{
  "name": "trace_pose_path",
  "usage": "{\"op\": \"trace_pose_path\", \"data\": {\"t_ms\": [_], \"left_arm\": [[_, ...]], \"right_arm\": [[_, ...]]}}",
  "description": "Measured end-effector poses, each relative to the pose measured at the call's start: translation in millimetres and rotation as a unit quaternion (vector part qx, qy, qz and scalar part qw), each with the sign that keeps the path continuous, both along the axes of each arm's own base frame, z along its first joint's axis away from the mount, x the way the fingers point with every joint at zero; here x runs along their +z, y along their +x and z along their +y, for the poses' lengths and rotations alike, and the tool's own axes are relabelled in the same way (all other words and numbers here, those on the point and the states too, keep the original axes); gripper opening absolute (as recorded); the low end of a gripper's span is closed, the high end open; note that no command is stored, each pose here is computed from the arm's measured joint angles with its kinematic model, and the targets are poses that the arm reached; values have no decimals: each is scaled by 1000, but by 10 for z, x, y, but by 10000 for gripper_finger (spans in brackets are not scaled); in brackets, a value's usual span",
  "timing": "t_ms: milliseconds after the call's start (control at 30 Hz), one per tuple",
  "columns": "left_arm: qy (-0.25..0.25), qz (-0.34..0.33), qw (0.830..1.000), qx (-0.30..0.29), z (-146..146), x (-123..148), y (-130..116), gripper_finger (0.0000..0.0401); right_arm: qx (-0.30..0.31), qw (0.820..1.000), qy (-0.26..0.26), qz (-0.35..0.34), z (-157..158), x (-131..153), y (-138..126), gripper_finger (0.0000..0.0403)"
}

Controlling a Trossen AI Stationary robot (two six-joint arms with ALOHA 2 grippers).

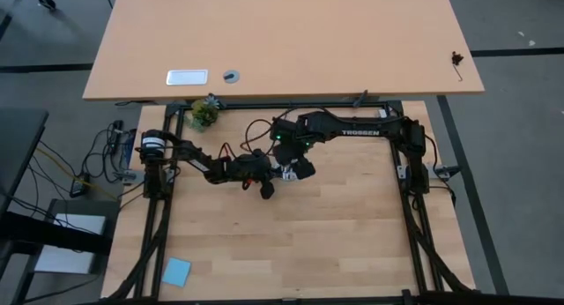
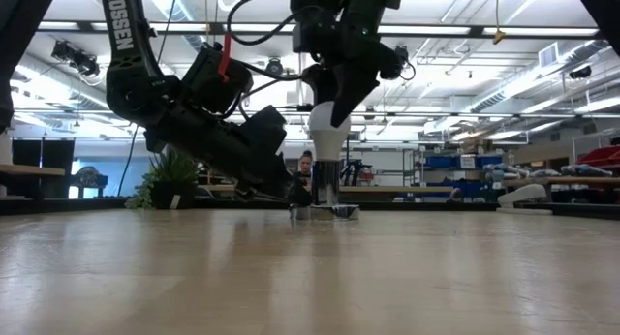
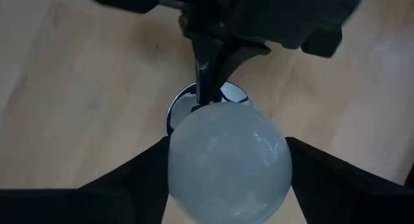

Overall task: Screw lightbulb
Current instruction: Remove the lightbulb from the lamp

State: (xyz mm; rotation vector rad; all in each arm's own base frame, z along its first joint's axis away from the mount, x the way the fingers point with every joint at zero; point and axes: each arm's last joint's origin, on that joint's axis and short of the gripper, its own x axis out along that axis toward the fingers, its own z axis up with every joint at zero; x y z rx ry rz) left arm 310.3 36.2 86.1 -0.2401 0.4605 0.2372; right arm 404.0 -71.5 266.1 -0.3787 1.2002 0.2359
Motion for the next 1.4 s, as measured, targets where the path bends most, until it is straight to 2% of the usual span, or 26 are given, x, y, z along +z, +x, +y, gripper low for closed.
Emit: {"op": "trace_pose_path", "data": {"t_ms": [100,267,367,533,633,767,833,900,1167,1300,1400], "left_arm": [[1,0,1000,0,-1,0,0,3],[2,0,1000,-1,-1,0,0,3],[1,0,1000,-3,-2,1,1,3],[1,0,1000,-3,-2,0,2,3],[-1,-1,1000,-3,-3,1,2,3],[-1,-1,1000,-3,-3,1,2,3],[-2,-1,1000,-3,-3,1,2,3],[-2,-1,1000,-4,-3,1,2,3],[-3,-1,1000,-3,-3,0,2,3],[-3,-1,1000,-3,-3,1,2,3],[-2,-1,1000,-4,-3,2,2,3]], "right_arm": [[24,1000,-10,2,-11,0,-4,284],[-7,1000,-6,1,56,26,-9,298],[-49,999,-8,-7,109,70,-16,316],[-161,986,-6,-33,151,190,-47,346],[-245,968,26,-48,148,194,-32,355],[-384,914,126,-48,143,188,-28,359],[-414,898,142,-46,144,168,-19,359],[-431,891,138,-47,138,143,-11,358],[-447,889,103,-15,53,-73,28,356],[-422,902,97,-12,15,-78,28,337],[-378,921,94,-4,-15,-78,19,309]]}}
